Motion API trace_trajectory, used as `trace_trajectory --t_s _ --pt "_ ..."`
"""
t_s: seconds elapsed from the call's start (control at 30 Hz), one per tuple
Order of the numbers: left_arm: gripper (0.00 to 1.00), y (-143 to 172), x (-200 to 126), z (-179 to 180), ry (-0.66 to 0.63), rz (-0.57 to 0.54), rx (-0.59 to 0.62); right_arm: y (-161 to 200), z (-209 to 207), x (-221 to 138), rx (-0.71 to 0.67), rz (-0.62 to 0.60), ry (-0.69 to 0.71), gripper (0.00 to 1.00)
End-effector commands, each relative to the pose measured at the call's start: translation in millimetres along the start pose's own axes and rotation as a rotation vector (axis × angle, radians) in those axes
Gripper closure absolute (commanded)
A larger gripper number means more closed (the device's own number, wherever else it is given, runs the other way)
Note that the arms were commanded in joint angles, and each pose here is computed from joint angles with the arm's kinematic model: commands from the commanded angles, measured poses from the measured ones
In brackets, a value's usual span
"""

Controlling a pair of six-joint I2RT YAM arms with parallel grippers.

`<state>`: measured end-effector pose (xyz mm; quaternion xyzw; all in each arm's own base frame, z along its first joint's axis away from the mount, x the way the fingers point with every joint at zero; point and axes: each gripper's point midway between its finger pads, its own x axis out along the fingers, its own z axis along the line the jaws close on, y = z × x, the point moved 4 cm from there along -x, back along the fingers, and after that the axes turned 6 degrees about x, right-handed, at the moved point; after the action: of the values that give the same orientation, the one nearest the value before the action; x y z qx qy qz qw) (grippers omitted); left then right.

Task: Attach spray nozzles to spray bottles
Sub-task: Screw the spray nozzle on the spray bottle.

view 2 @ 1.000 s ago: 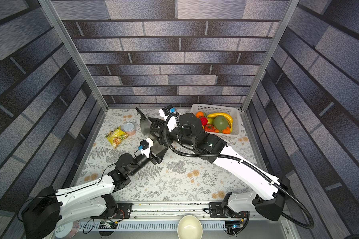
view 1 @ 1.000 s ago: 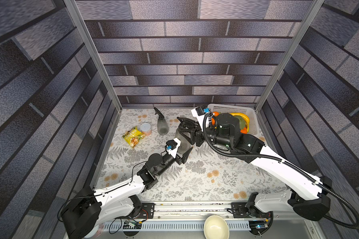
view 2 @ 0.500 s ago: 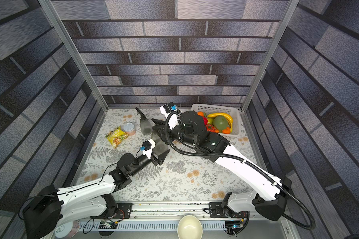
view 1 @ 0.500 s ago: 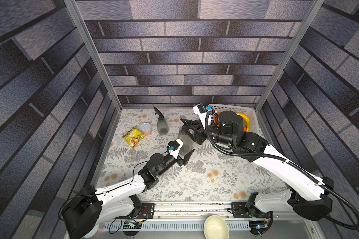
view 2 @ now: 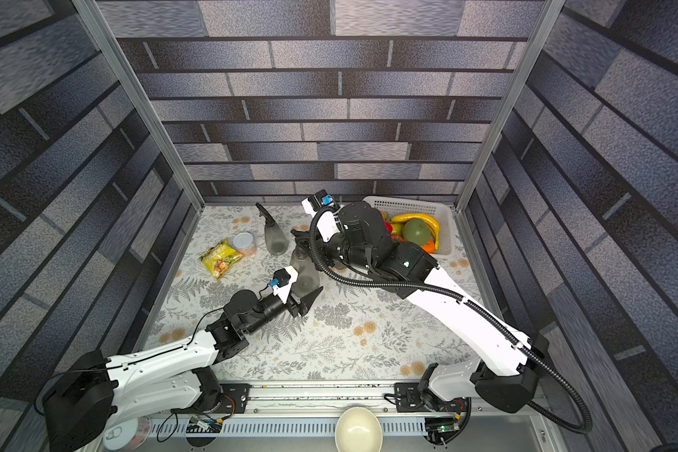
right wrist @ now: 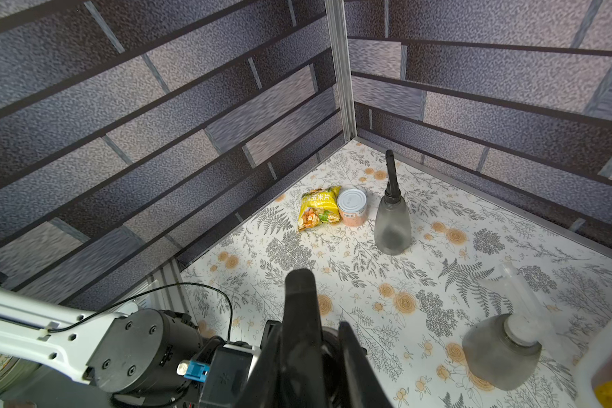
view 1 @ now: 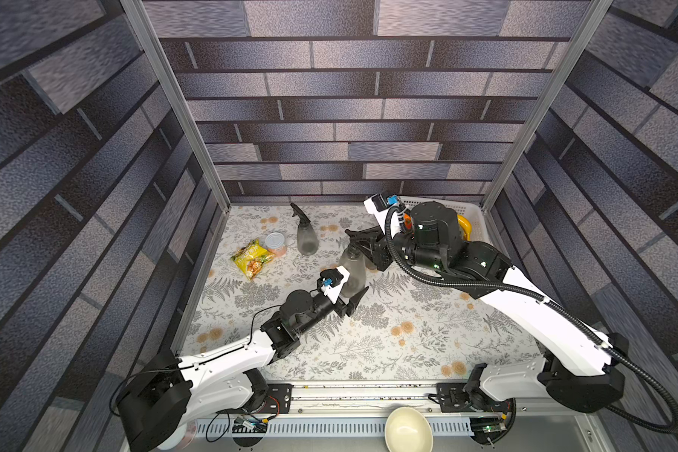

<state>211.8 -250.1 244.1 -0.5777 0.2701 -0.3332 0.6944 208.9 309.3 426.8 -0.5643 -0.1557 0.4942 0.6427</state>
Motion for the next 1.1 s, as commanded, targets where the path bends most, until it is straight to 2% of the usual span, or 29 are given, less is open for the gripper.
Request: trace_trajectory --t_s 0.0,0.2,0.43,0.57,0.7,0.77,0.9,1.07 --pt "0.20 -36 0 -1 0.019 -0.098 0.040 23 -1 8 -0.010 0.139 0.001 0.76" --pt "0.20 -37 -1 -1 0.015 -0.100 0.047 29 -2 10 -0.015 0.177 -0.001 0.80" --pt "0.21 -49 1 17 -0.096 -0.153 -0.002 41 -7 12 0.008 0.149 0.060 0.82" --pt "0.22 -63 9 28 -0.175 -0.164 0.022 51 -14 25 0.022 0.147 0.257 0.84" --pt "0.23 -70 17 36 -0.274 -0.155 0.116 51 -24 28 0.047 0.109 0.488 0.86" --pt "0.23 -73 20 36 -0.302 -0.149 0.165 50 -27 31 0.059 0.093 0.559 0.86" --pt "0.23 -82 25 34 -0.354 -0.164 0.230 45 -31 44 0.116 0.049 0.648 0.87" --pt "0.23 -90 29 27 -0.418 -0.217 0.298 41 -30 60 0.207 -0.040 0.676 0.89"
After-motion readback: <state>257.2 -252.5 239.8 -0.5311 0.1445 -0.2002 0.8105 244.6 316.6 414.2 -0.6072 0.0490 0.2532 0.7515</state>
